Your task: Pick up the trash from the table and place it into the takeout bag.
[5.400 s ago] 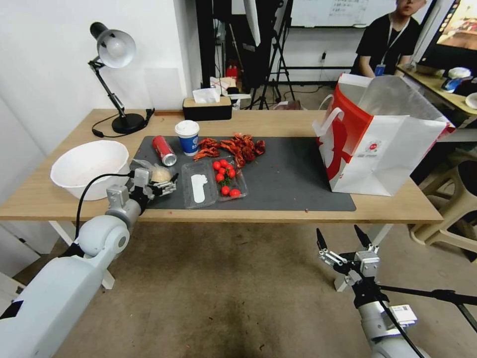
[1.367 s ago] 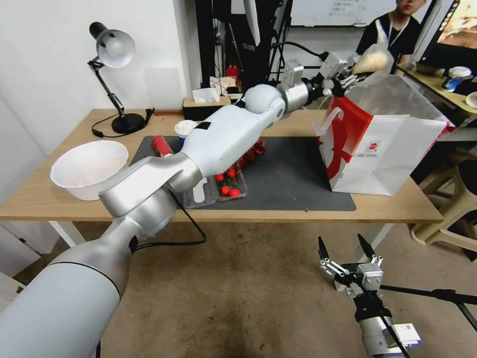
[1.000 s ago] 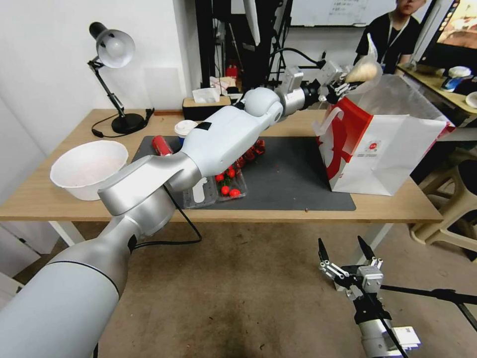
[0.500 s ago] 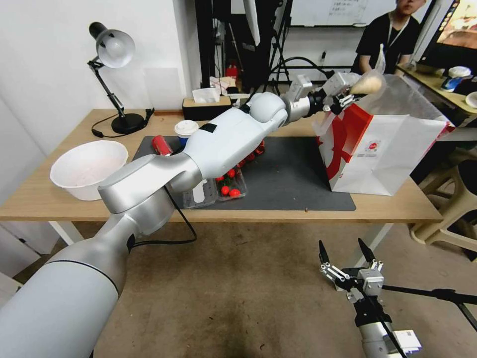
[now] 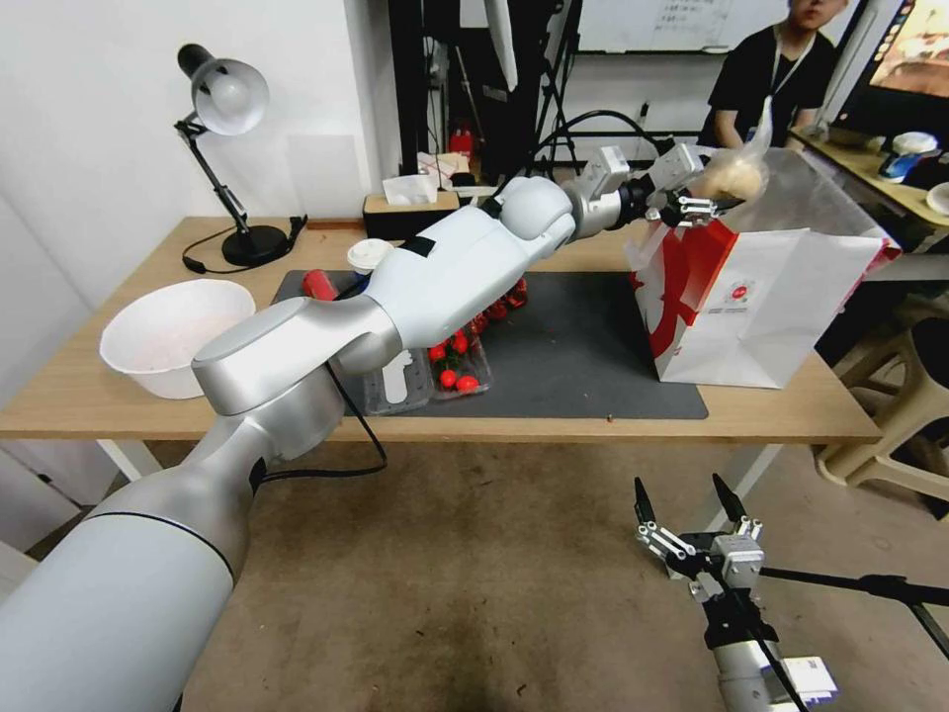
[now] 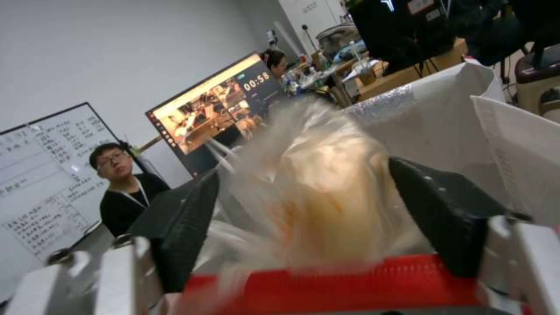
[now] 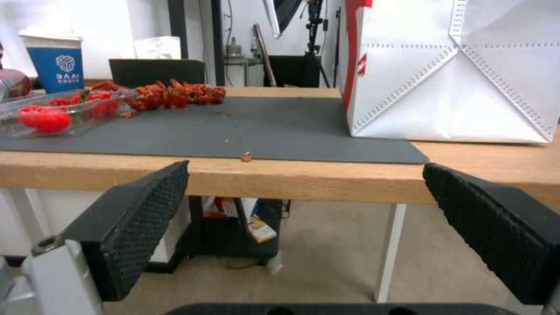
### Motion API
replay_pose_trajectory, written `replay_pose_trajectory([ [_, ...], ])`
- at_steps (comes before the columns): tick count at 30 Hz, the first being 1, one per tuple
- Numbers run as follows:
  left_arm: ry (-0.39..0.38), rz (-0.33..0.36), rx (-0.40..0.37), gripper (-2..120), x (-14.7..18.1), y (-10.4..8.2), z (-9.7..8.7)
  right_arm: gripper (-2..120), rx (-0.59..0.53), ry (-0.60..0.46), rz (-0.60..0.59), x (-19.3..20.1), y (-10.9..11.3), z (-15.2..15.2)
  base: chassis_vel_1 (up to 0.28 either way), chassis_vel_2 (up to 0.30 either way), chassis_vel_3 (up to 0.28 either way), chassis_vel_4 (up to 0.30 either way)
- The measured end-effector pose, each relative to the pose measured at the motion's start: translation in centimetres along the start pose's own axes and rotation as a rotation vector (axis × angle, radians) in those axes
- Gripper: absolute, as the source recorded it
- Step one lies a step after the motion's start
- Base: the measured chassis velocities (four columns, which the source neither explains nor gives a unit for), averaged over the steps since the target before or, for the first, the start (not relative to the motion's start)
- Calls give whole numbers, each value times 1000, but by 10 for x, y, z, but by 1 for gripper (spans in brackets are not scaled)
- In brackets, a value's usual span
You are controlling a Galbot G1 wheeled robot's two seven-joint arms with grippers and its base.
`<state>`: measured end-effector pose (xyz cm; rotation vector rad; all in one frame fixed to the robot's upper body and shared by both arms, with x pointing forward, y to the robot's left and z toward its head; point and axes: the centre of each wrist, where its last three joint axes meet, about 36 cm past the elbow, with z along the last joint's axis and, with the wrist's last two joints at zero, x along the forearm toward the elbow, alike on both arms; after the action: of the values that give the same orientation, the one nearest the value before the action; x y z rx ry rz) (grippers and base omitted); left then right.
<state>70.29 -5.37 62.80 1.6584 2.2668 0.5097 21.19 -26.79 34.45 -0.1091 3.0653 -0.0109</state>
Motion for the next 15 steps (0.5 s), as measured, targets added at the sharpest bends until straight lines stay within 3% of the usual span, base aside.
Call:
replay_pose_trajectory([
  [2,0,0,-3,79,0,0,0,100,0,-1,0,0,0,0,0,0,0,0],
  [7,-4,-4,-11,99,-2,-2,-2,100,-2,-1,1,0,1,0,0,0,0,0],
  [15,-32,-48,16,100,0,3,-6,100,-2,0,0,0,1,1,0,0,0,0],
])
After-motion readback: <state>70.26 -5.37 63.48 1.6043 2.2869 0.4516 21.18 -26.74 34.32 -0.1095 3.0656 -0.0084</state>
